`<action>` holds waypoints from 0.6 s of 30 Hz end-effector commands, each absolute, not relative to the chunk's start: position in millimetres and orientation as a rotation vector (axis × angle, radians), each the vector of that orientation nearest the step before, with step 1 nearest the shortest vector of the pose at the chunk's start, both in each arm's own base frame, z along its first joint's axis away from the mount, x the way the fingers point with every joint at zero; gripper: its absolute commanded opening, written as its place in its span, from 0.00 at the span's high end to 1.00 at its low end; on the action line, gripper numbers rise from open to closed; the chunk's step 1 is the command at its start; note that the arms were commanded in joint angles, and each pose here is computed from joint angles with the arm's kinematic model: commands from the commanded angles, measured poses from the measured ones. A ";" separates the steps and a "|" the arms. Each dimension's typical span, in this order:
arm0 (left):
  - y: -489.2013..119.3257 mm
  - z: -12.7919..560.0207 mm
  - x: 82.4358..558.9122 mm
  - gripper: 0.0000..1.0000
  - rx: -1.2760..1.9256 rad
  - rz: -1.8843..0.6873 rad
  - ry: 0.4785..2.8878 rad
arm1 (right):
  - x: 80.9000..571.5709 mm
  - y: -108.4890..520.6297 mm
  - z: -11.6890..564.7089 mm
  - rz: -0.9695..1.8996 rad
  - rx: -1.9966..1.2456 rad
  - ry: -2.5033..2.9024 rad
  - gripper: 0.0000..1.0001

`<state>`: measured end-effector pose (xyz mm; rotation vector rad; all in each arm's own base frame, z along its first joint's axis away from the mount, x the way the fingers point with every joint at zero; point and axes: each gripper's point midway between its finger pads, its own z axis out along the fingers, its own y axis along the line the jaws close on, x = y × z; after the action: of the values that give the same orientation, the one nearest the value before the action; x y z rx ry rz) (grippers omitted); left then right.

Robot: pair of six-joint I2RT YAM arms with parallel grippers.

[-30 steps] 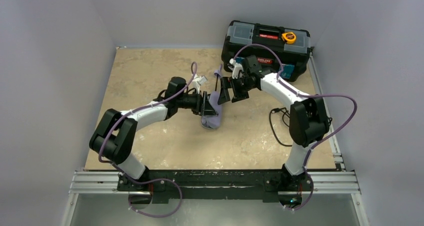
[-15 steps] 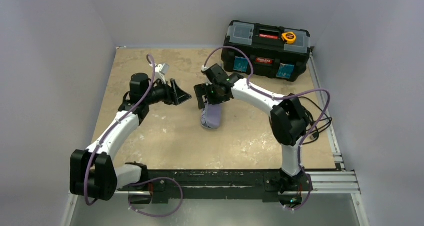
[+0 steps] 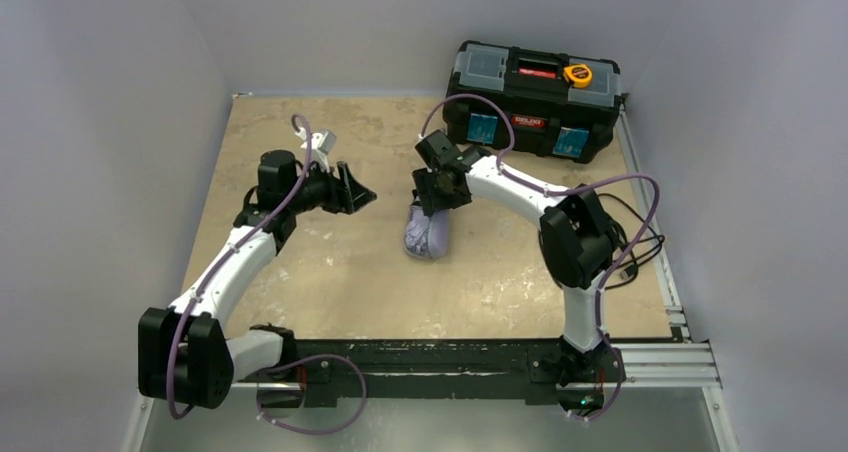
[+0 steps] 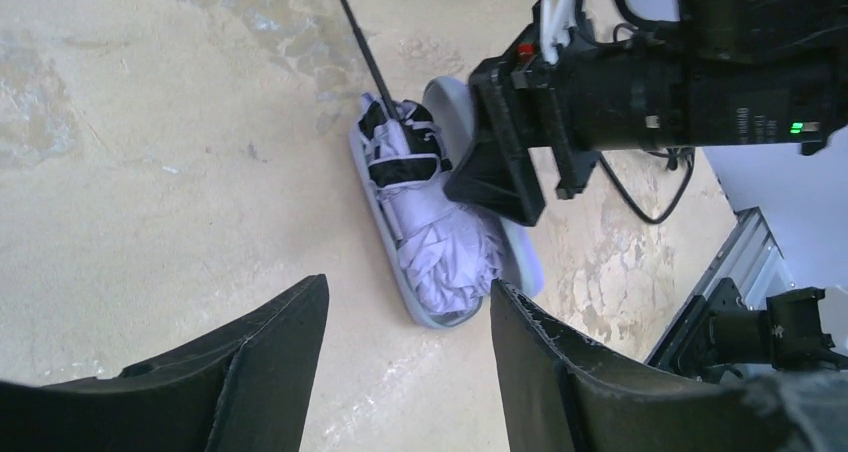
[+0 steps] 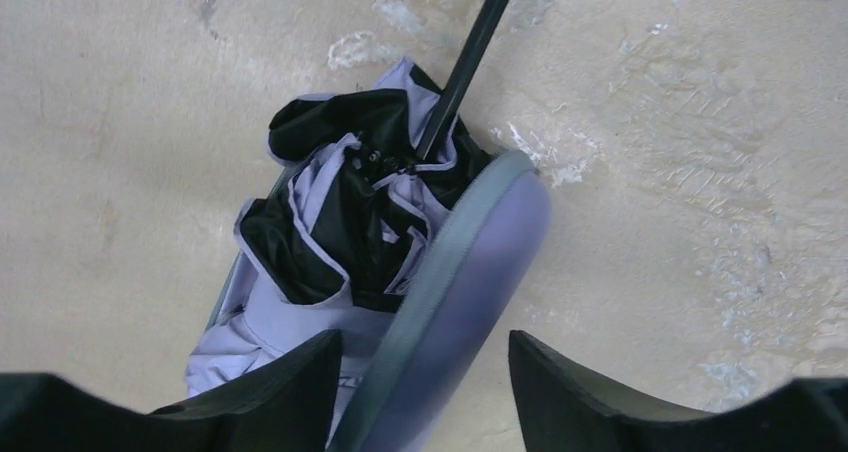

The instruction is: Open the umbrella

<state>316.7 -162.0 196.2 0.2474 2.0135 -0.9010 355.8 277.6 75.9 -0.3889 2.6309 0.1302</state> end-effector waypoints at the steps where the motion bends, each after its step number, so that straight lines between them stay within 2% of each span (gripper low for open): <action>1: -161.0 175.5 325.6 0.41 0.205 -0.907 2.074 | 346.0 263.4 87.7 0.161 -0.448 2.651 0.44; 6: -168.5 164.4 334.0 0.43 0.185 -0.951 2.117 | 335.6 265.0 98.7 0.361 -0.545 2.651 0.60; 11: -183.2 155.0 330.4 0.44 0.222 -0.972 2.166 | 327.3 283.6 107.4 0.580 -0.642 2.620 0.62; 13: -192.6 150.2 323.1 0.45 0.245 -0.967 2.197 | 326.8 287.5 106.8 0.628 -0.644 2.611 0.77; 15: -208.8 143.0 310.3 0.45 0.290 -0.965 2.246 | 326.7 286.8 101.1 0.643 -0.626 2.631 1.00; 18: -226.0 133.4 298.6 0.46 0.319 -0.904 2.306 | 324.5 279.4 88.2 0.657 -0.583 2.695 1.00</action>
<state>304.3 -205.2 129.8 0.2793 2.2730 -0.9633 333.4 271.5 83.0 -0.5690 2.6919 0.5166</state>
